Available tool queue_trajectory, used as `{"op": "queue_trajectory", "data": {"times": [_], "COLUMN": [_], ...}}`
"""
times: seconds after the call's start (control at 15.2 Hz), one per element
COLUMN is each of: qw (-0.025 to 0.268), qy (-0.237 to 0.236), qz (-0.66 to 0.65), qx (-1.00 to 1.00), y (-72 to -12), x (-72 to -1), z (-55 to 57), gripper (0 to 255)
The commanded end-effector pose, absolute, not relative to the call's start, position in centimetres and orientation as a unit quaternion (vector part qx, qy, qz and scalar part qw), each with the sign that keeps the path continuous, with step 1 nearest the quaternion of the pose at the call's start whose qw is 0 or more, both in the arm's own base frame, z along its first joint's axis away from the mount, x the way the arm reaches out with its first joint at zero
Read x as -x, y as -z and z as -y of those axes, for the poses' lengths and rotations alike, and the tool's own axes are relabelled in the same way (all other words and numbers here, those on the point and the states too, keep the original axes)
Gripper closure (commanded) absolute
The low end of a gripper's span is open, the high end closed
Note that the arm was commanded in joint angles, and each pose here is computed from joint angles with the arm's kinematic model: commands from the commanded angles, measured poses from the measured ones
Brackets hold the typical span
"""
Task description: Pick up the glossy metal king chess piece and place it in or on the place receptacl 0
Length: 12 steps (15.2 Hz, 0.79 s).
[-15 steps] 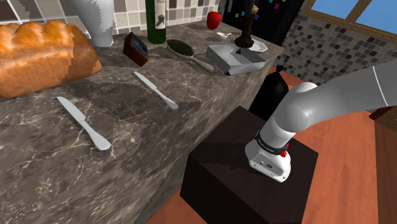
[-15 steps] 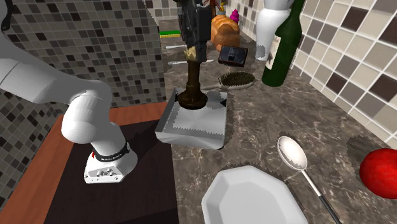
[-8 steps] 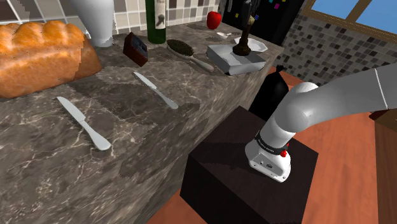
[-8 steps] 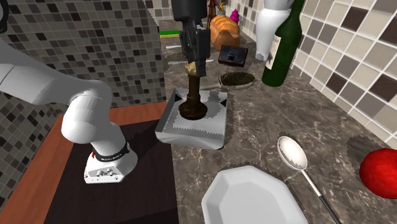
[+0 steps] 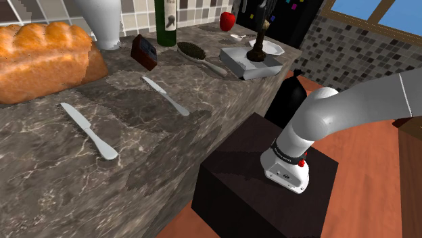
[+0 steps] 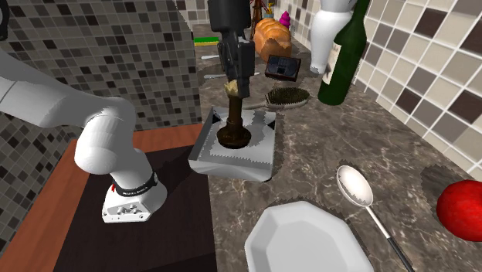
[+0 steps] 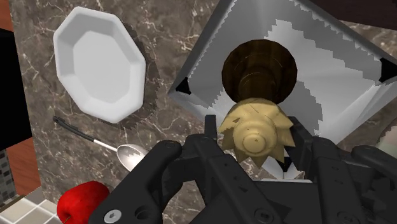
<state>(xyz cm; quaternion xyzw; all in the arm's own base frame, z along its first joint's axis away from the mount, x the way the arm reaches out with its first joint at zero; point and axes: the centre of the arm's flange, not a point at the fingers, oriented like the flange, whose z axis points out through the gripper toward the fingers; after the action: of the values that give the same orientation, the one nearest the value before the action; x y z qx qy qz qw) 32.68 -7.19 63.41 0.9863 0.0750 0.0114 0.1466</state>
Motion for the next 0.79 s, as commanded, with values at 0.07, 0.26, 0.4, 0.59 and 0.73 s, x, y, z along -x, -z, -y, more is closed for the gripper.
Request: {"op": "queue_trajectory", "data": {"times": [0.07, 0.26, 0.4, 0.59, 0.73], "qw": [0.147, 0.147, 0.147, 0.147, 0.147], "qy": [-0.012, -0.012, -0.012, -0.012, -0.012], "qz": [-0.075, -0.075, -0.075, -0.075, -0.075], "qx": [-0.986, -0.986, -0.986, -0.986, -0.986], "y": [-63.4, -63.4, -64.7, -68.2, -68.2], "x": [-32.7, -32.7, -32.6, -32.5, -32.4], "z": [7.2, 7.2, 6.8, 5.8, 5.8], "gripper": [0, 0, 0, 0, 0]}}
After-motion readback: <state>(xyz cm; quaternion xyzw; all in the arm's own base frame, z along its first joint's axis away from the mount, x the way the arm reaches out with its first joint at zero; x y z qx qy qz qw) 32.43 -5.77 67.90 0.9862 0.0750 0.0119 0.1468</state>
